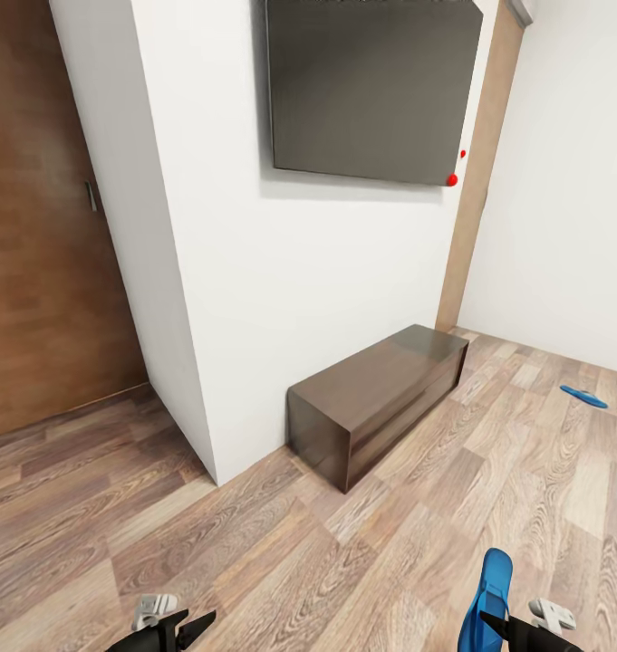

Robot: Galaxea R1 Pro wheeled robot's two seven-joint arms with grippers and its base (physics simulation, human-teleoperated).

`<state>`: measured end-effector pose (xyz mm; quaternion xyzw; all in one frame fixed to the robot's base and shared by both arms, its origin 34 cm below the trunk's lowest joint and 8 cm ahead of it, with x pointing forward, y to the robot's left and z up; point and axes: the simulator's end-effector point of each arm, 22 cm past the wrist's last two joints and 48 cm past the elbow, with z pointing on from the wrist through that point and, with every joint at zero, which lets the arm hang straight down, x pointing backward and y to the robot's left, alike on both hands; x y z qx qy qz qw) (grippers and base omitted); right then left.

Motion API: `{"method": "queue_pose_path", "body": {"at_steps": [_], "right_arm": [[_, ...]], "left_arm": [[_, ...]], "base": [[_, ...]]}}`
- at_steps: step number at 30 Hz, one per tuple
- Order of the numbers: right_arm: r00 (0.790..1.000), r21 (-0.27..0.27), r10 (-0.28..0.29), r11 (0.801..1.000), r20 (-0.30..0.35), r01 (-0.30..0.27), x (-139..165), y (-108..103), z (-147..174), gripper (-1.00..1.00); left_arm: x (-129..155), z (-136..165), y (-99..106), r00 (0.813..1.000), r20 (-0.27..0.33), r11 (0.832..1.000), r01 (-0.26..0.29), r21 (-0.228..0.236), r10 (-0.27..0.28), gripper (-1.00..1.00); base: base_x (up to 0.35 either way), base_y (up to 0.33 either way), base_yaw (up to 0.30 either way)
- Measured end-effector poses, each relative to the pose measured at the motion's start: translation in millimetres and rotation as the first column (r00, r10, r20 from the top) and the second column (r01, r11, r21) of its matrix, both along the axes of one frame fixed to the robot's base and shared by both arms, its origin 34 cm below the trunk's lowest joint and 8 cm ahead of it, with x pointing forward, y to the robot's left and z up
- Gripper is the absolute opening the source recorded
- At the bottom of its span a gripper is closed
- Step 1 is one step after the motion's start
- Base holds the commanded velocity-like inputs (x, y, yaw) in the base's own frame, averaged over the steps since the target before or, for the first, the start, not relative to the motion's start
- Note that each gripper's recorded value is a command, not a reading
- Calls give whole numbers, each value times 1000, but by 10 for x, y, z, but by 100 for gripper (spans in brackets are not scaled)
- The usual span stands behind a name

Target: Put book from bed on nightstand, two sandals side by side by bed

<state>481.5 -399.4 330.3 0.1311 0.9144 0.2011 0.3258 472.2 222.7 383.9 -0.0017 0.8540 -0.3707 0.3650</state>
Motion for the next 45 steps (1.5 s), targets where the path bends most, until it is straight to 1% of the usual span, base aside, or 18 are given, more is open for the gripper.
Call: {"method": "queue_pose_path", "body": {"at_steps": [28, 33, 45], "right_arm": [[1000, -1, 1, 1000, -2, -1, 146, 0, 616, -100], [1000, -2, 3, 1000, -3, -3, 142, 0, 612, -100], [1000, -6, 4, 1000, -5, -4, 138, -3, 607, -100]], "left_arm": [[146, 616, -6, 1000, -1, 1000, 1, 0, -1, 100], [146, 618, -6, 1000, -1, 1000, 1, -1, -1, 100], [145, 616, -5, 1000, -2, 1000, 1, -1, -1, 100]], "base": [[0, 0, -1], [0, 0, -110], [0, 0, -189]]}}
